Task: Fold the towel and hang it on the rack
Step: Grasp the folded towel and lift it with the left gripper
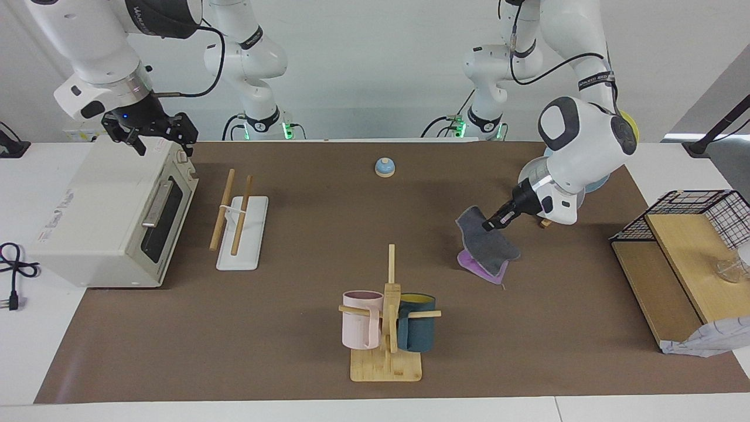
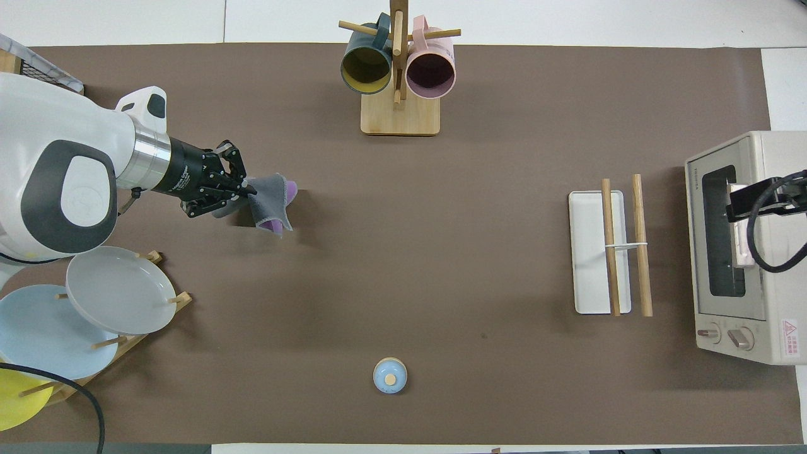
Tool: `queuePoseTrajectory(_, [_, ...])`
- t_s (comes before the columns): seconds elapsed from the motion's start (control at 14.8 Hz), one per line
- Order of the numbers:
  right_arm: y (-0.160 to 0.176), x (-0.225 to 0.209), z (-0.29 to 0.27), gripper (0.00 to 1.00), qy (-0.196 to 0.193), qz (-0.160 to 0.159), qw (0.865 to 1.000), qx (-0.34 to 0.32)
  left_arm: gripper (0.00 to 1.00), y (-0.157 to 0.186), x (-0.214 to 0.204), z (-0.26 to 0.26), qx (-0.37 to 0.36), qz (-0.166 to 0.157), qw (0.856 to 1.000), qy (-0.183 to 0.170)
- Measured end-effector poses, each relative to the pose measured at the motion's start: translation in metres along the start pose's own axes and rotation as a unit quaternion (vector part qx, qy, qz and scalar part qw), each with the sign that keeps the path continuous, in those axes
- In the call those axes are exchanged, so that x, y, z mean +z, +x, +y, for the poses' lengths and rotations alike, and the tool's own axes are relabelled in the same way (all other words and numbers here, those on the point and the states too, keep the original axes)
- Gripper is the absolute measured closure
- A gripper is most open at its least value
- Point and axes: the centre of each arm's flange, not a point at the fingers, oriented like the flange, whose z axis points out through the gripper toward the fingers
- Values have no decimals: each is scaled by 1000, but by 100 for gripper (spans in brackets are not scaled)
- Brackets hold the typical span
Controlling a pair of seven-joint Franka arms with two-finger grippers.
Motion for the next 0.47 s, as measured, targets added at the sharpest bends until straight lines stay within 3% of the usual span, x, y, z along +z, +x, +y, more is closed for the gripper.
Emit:
queuePoseTrajectory(0.27, [0,0,-1,0,0,0,1000,-1,98,-56,-23,37,-99,4,995,-12])
queuePoseTrajectory(0.47, [0,0,-13,0,-1,0,1000,-12,98,-90,-42,51,-177,-9,983,-37])
